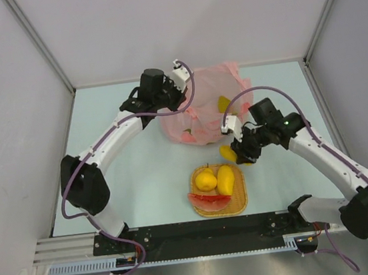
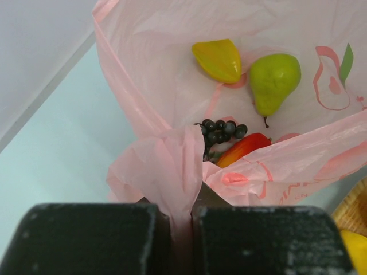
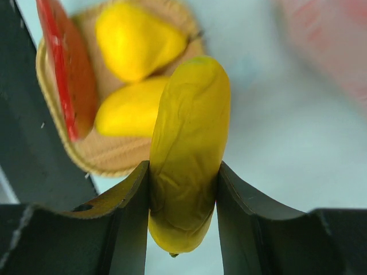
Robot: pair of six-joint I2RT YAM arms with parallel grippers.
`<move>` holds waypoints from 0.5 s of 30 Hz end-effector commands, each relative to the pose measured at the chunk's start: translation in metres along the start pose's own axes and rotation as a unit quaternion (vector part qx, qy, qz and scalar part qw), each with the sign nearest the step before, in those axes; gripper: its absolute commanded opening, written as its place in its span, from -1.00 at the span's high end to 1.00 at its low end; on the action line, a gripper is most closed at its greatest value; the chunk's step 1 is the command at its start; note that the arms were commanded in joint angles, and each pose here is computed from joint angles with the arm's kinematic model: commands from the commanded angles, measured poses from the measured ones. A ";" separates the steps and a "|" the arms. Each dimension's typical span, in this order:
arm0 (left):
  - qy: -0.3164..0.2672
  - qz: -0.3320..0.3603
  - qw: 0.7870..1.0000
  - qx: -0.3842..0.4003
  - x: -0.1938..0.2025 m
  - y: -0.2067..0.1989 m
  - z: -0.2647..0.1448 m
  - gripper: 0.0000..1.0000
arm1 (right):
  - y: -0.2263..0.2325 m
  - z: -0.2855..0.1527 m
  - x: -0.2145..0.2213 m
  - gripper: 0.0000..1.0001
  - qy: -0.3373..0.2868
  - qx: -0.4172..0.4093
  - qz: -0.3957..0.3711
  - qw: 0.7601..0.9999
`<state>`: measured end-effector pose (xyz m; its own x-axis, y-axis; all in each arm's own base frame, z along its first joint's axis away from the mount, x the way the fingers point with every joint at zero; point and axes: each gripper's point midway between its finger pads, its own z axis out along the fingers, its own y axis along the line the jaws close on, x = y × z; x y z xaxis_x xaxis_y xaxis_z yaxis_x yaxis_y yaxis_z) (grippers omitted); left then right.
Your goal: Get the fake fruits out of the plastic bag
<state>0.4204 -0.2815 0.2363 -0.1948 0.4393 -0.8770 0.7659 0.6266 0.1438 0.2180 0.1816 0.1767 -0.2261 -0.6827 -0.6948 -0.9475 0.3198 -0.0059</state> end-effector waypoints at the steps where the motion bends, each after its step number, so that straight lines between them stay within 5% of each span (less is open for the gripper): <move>1: -0.027 -0.013 0.999 0.013 -0.016 -0.009 -0.019 1.00 | 0.022 0.015 0.046 0.81 0.076 -0.061 0.058 0.994; 9: -0.020 -0.008 1.000 0.017 -0.009 -0.015 -0.028 0.99 | 0.018 0.036 0.074 0.82 0.123 -0.072 0.183 0.973; 15: -0.014 -0.014 1.000 0.022 -0.004 -0.019 -0.032 0.99 | -0.019 0.027 0.057 0.90 0.079 0.039 0.311 0.946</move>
<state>0.4000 -0.2746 0.2305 -0.2175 0.4401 -0.8712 0.7791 0.6159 0.1166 0.2040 0.1556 0.0955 -0.6269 -0.6514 -0.4274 -0.7777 0.5561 0.2931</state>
